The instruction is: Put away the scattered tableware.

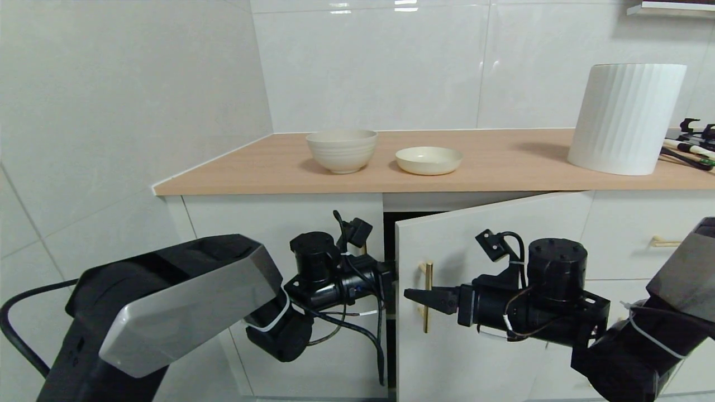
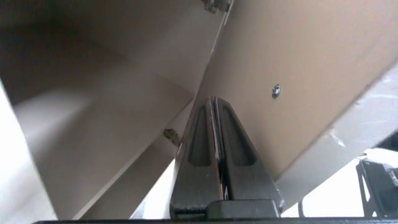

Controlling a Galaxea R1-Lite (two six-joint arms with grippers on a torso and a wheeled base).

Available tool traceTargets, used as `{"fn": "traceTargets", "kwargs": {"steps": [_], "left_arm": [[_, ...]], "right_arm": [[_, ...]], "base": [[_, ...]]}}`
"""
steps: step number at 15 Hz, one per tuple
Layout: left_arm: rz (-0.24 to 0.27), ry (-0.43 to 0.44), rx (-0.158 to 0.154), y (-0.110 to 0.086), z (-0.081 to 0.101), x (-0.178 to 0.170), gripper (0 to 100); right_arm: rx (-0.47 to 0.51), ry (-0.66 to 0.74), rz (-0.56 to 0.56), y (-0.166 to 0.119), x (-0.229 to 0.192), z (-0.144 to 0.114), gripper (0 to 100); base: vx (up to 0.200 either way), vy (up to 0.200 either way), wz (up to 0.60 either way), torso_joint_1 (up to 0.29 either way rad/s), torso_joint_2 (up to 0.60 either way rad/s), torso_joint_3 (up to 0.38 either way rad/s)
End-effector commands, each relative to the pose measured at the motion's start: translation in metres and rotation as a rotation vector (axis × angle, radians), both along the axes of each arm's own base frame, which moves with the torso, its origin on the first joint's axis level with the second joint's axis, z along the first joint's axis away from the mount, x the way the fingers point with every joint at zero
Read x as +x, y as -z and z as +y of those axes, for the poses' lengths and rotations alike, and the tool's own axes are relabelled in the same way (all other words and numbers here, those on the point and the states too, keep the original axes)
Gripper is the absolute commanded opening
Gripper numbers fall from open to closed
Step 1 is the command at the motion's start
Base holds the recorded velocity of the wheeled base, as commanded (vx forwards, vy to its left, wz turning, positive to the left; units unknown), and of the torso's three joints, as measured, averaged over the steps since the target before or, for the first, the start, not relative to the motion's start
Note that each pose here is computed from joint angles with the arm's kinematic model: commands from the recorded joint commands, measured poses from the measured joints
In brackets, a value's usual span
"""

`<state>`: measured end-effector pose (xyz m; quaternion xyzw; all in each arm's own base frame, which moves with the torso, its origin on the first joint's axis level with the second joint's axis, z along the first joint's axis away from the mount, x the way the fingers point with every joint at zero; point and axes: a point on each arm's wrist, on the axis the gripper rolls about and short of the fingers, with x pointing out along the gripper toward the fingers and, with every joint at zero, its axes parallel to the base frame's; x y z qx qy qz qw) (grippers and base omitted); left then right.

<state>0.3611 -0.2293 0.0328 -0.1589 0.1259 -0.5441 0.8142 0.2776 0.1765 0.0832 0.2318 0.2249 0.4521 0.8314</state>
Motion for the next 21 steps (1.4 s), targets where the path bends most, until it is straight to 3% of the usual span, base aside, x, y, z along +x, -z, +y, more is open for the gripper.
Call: {"fn": "traceTargets", "kwargs": {"steps": [1,9,11,16,21], "left_arm": [[-0.002,-0.003,-0.001,-0.001,0.000,0.000,0],[0.004,-0.006,0.002,-0.005,0.002,-0.004,0],[0.011,-0.005,0.006,-0.004,0.002,-0.005,0],[0.044,0.018,0.025,-0.001,-0.011,-0.002,0],[0.063,0.020,0.037,0.006,-0.018,0.007,0]], "right_arm": [[0.005,0.010,-0.013,-0.008,-0.013,-0.011,100],[-0.007,-0.046,0.014,-0.019,-0.092,-0.045,100],[-0.016,-0.066,0.028,-0.017,-0.099,-0.045,100],[-0.023,-0.091,0.035,-0.015,-0.104,-0.041,100],[-0.053,-0.103,0.008,-0.011,-0.104,-0.041,100]], "base": [[0.000,0.000,0.00,0.000,0.00,0.000],[0.000,0.000,0.00,0.000,0.00,0.000],[0.000,0.000,0.00,0.000,0.00,0.000],[-0.200,0.000,0.00,0.003,0.00,0.002],[0.000,0.000,0.00,0.000,0.00,0.000]]}}
